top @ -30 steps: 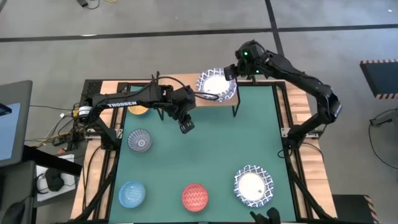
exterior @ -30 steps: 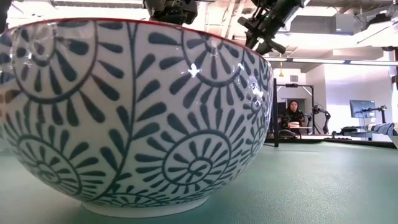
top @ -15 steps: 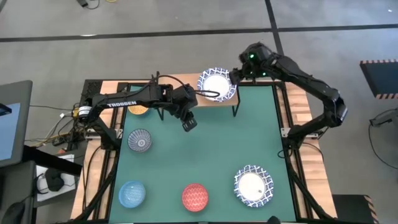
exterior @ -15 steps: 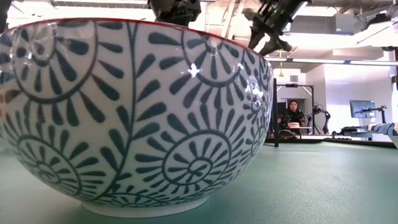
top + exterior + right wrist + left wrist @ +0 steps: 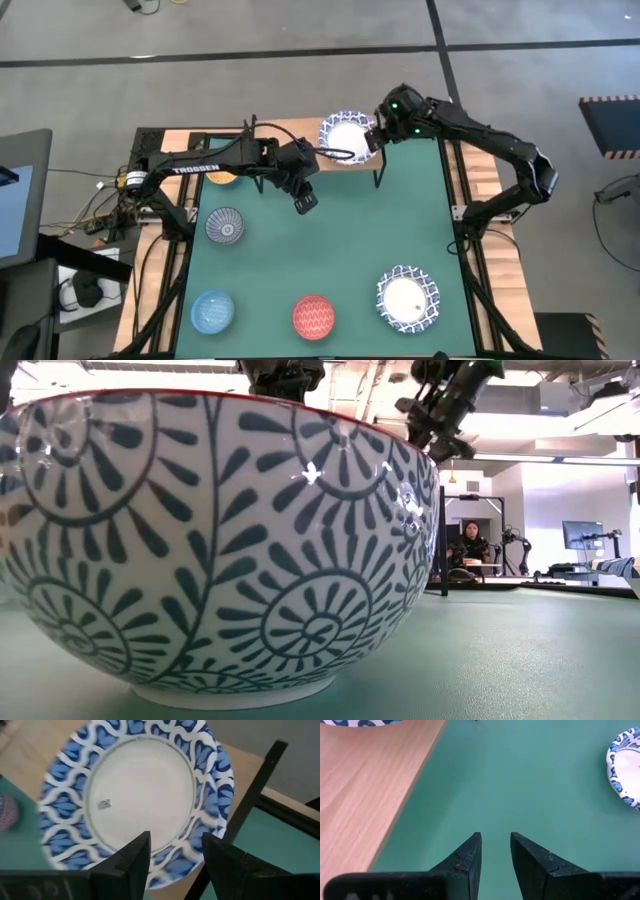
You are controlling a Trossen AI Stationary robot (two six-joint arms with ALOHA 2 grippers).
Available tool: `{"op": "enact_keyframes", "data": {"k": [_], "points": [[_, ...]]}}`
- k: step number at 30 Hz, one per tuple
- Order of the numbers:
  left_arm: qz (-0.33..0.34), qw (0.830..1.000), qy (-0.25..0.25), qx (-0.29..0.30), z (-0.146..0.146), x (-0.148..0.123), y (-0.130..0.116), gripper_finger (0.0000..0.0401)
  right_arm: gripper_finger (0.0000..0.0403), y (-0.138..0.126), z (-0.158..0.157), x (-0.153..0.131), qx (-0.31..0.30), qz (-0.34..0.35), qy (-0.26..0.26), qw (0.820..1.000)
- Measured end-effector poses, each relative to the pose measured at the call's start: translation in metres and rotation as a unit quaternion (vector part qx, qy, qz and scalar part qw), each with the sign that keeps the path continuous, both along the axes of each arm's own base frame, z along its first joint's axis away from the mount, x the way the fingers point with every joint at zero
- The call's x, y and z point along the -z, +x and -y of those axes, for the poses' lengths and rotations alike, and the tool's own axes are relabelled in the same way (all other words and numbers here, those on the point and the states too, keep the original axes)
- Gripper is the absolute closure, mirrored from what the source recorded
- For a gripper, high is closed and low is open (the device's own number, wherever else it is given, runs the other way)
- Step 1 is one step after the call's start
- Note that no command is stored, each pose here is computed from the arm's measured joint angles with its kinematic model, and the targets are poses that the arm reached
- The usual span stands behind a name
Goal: Place and stack bowls onto a shelf
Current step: Stack the top white bowl on top of the other white bowl on the shelf, then stack the white bowl on top of the other white bowl on the shelf
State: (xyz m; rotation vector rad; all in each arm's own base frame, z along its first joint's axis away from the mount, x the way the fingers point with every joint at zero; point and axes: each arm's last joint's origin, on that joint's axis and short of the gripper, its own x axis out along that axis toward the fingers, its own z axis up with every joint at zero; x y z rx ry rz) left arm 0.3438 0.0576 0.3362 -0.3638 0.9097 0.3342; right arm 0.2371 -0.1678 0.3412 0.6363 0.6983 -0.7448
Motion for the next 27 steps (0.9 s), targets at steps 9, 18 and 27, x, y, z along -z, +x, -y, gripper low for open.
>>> {"op": "enact_keyframes", "data": {"k": [9,18,27], "points": [[0.002,1.000,-0.008,-0.009,0.004,0.000,0.001,0.0313,0.0200,-0.034,-0.046,-0.024,-0.038,0.001,-0.001,0.999],[0.041,0.999,-0.015,-0.006,0.018,-0.004,0.008,0.0313,0.0200,-0.061,-0.113,0.019,-0.163,-0.050,0.080,0.982],[0.111,0.993,-0.027,0.004,0.037,-0.012,0.021,0.0313,0.0200,-0.085,-0.183,0.074,-0.270,-0.120,0.175,0.939]]}}
